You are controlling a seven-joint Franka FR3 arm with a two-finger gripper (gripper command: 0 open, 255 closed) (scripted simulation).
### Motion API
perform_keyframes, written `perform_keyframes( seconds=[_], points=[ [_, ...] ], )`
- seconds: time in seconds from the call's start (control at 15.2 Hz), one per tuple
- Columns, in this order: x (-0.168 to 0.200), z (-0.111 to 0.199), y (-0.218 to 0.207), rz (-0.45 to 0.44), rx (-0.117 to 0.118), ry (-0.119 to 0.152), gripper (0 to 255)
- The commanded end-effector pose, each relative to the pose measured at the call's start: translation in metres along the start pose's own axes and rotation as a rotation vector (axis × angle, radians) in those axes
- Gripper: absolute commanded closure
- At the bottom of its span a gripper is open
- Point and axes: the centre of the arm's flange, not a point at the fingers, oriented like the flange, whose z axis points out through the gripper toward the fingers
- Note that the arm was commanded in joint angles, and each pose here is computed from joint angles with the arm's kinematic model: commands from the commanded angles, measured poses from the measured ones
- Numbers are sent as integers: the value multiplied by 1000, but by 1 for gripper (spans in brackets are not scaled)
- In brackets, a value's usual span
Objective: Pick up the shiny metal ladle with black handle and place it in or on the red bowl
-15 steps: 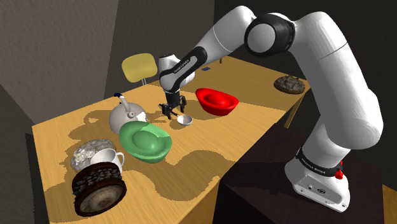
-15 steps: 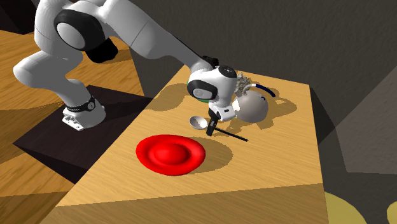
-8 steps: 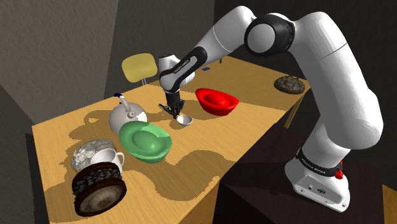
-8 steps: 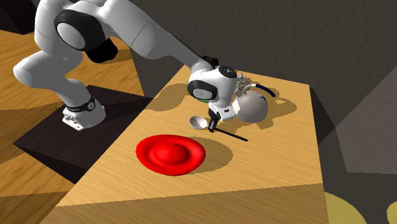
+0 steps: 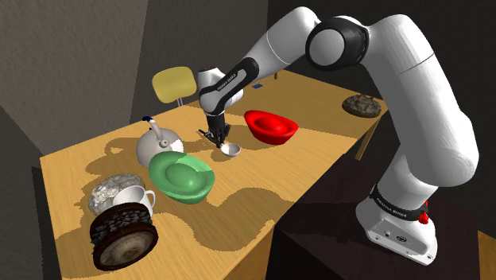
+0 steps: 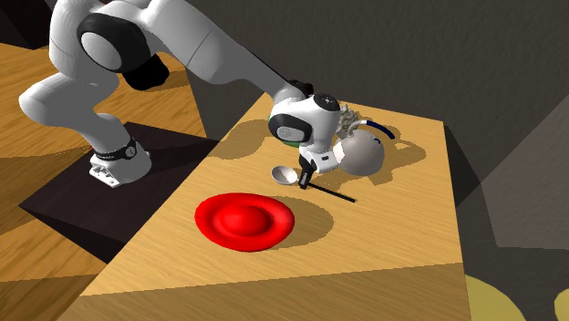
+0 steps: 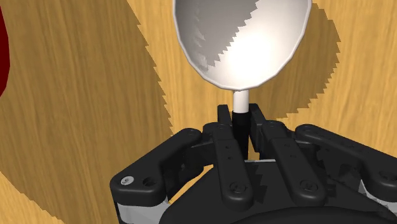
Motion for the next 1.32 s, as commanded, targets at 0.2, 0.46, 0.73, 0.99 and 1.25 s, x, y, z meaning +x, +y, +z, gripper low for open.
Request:
perform_keyframes(
  seconds=[0.2,0.46,0.73,0.99,1.25],
  points=[
    [-3,-24,0,0,0,0,255],
    [-5,-45,0,0,0,0,255],
    [-7,-66,-1,0,0,0,255],
    [-10,-87,-1,0,0,0,255],
    [-12,-108,-1,0,0,0,255]
  ],
)
